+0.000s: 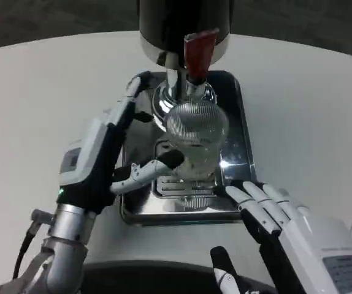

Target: Grasp the cup under the faucet to collect the drink, then remove the cup.

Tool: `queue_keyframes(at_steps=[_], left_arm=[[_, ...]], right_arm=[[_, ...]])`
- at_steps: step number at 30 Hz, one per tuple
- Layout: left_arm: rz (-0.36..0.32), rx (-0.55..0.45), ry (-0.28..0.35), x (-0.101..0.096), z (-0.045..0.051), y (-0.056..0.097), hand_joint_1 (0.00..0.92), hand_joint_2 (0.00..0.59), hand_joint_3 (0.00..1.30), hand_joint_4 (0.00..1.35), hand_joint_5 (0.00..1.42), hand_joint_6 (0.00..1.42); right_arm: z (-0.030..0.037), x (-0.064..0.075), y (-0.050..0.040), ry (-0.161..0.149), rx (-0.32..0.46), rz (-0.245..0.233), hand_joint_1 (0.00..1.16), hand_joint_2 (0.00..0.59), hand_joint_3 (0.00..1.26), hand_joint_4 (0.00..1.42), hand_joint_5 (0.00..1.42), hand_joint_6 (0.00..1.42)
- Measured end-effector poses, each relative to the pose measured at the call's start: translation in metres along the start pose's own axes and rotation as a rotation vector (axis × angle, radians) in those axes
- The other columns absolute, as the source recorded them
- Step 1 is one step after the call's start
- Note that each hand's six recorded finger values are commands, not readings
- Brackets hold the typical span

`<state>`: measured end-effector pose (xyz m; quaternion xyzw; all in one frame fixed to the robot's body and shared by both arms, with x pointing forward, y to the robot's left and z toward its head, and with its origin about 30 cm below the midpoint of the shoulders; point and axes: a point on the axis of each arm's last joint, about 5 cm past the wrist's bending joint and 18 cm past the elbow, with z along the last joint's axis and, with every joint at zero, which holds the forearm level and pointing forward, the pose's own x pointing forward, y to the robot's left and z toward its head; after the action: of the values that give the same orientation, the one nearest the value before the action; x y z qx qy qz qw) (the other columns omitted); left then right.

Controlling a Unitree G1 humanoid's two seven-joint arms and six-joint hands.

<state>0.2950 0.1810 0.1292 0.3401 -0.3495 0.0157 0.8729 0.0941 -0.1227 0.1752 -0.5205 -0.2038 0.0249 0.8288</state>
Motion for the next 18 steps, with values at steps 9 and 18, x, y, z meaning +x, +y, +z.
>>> queue_keyframes(at_steps=[9,18], left_arm=[[0.120,-0.210,-0.040,0.000,0.0175,0.046,0.000,0.167,0.00,0.00,0.00,0.00],[0.036,-0.471,-0.210,0.026,0.0543,0.073,0.000,0.191,0.00,0.00,0.00,0.00]], right_arm=[[0.0012,0.003,0.0000,0.000,-0.001,-0.016,0.41,0.497,0.19,0.12,0.12,0.16],[0.0064,0.005,0.0020,0.031,0.003,-0.030,0.40,0.497,0.18,0.12,0.12,0.15]])
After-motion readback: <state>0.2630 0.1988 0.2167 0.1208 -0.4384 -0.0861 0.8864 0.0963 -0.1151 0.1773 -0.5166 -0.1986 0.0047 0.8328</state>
